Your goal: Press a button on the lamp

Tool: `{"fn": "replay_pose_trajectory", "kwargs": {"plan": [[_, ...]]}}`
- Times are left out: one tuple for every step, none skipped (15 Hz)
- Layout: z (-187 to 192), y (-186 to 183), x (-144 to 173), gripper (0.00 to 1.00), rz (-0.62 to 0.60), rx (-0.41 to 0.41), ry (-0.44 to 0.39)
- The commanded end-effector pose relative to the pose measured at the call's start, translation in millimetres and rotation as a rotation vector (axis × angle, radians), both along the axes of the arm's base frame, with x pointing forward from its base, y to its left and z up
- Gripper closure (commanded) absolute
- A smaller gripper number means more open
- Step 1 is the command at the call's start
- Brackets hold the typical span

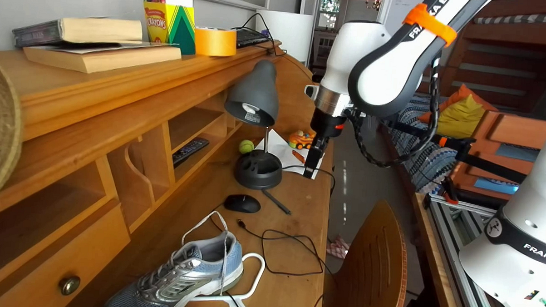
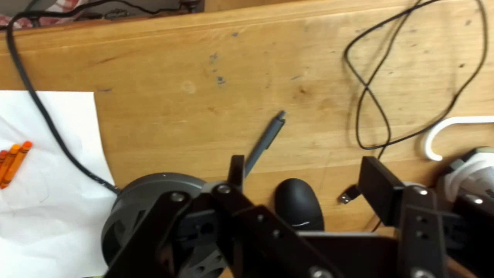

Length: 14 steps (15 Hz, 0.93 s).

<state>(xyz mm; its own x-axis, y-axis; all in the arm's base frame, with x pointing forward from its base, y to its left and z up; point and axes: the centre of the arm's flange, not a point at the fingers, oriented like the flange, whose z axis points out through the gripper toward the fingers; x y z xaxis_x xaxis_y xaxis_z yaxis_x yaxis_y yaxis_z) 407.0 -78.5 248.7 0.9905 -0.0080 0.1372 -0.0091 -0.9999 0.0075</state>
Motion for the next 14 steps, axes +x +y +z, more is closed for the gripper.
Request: {"fn": "replay_pose_trajectory", "kwargs": {"plan": [[75.5,-5.4,-28.8,0.00,-0.064,0.170,0.083],[84.7,-3.0,-31.1,0.00,-0.089,0.220,0.102],[93.9,-3.7,-36.6,0.00,-0.114,0.274,0.126],[104.3,-6.0,-42.8,0.00,-0.134,0.308,0.144],[115.7,-10.3,-49.4,0.00,-0.147,0.329,0.159],[128.8,-15.3,-56.3,0.00,-0.162,0.352,0.168],[143.8,-20.7,-63.3,0.00,-0.168,0.369,0.171],[160.7,-26.3,-70.5,0.00,-0.171,0.384,0.158],[112.7,-19.3,-49.1,0.01,-0.147,0.365,0.170],[131.5,-24.3,-55.1,0.00,-0.153,0.380,0.159],[144.1,-27.3,-60.1,0.00,-0.157,0.387,0.144],[151.2,-28.1,-63.6,0.00,-0.158,0.388,0.132],[153.5,-27.5,-64.9,0.00,-0.159,0.387,0.127],[152.6,-26.8,-65.5,0.00,-0.159,0.387,0.129]]}}
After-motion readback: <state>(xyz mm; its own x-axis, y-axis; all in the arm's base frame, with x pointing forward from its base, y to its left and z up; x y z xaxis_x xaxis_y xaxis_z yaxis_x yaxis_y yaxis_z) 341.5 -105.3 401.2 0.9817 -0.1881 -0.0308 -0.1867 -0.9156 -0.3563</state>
